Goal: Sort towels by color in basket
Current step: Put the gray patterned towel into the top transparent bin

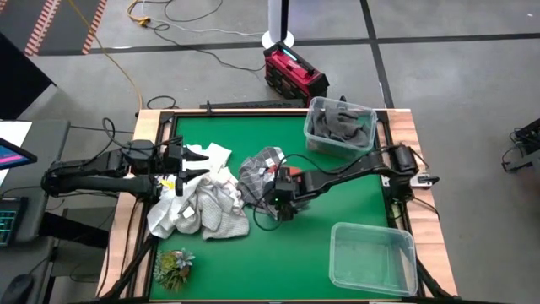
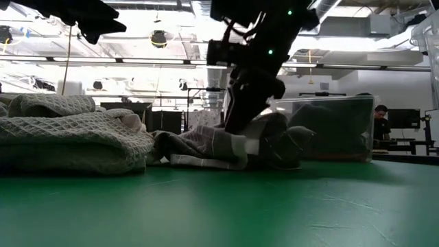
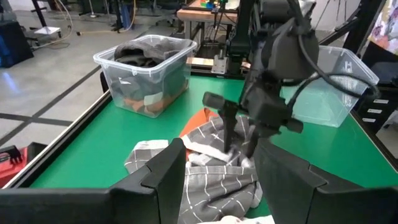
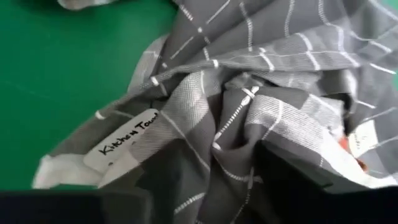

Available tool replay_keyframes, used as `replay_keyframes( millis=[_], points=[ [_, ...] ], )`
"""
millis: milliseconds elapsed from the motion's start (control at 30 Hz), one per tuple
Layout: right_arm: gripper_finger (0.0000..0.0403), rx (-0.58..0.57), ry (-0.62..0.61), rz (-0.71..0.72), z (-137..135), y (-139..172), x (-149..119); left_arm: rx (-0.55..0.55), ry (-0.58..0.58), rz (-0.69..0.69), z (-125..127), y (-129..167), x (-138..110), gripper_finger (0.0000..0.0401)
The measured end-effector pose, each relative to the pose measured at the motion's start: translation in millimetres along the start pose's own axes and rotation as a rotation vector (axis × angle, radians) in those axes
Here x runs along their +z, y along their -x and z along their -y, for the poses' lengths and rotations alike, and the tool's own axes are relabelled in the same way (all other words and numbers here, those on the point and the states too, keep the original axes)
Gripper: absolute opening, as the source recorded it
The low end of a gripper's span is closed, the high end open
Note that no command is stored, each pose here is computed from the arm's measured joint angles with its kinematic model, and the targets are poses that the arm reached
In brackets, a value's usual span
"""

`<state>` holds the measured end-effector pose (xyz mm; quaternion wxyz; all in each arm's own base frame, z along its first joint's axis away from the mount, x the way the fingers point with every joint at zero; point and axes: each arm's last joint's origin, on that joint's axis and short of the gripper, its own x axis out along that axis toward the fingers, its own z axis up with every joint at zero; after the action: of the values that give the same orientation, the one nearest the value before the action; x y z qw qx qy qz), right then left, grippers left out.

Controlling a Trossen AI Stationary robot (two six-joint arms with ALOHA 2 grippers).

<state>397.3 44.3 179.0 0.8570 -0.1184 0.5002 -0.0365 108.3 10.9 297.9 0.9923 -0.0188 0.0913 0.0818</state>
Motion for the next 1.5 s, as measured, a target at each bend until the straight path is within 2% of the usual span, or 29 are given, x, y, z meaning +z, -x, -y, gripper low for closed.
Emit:
replay_keyframes(
  millis=[67, 200, 267, 333, 433, 667, 833, 967, 1067, 1200, 1333, 1433, 1500],
  points=[
    [0.0168, -0.002, 0.007, -0.014, 0, -4, 0, 0.0, 0.0, 0.0, 0, 0, 0, 0.018],
    [0.0041, -0.011, -0.001, -0.019, 5, -4, 3, 0.001, 0.0, -0.001, 0, 0, 0, 0.018],
    [0.002, -0.013, 0.004, -0.017, 8, 1, 6, 0.001, 0.0, -0.001, 0, 0, 0, 0.018],
    [0.0023, -0.021, 0.001, -0.012, 13, 12, 11, 0.001, 0.0, -0.001, 0, 0, 0, 0.018],
    [0.002, -0.065, -0.004, 0.021, 25, 47, 23, 0.0, 0.001, -0.001, 0, 0, 0, 0.018],
    [0.0018, -0.348, -0.051, 0.262, 62, 179, 35, 0.0, -0.004, -0.002, 0, 0, 0, 0.018],
    [0.0018, -0.664, -0.125, 0.495, 95, 283, 19, 0.0, -0.003, 0.008, 0, 0, 1, 0.018],
    [0.0018, -0.876, -0.199, 0.713, 117, 365, -5, 0.0, -0.001, 0.032, 0, 0, 3, 0.018],
    [0.0018, -1.018, -0.267, 0.771, 129, 408, -32, -0.001, 0.0, 0.05, 0, 0, 5, 0.018],
    [0.0018, -1.148, -0.372, 0.85, 141, 446, -58, 0.0, -0.018, 0.061, 0, 0, 6, 0.018],
    [0.0018, -1.21, -0.423, 0.975, 146, 467, -68, 0.001, -0.024, 0.079, 0, 0, 8, 0.018],
    [0.0018, -1.274, -0.437, 0.92, 151, 467, -69, 0.002, -0.024, 0.076, 0, 0, 7, 0.018],
    [0.0018, -1.282, -0.431, 0.85, 155, 456, -64, 0.002, -0.023, 0.076, 0, 0, 7, 0.018]
  ],
)
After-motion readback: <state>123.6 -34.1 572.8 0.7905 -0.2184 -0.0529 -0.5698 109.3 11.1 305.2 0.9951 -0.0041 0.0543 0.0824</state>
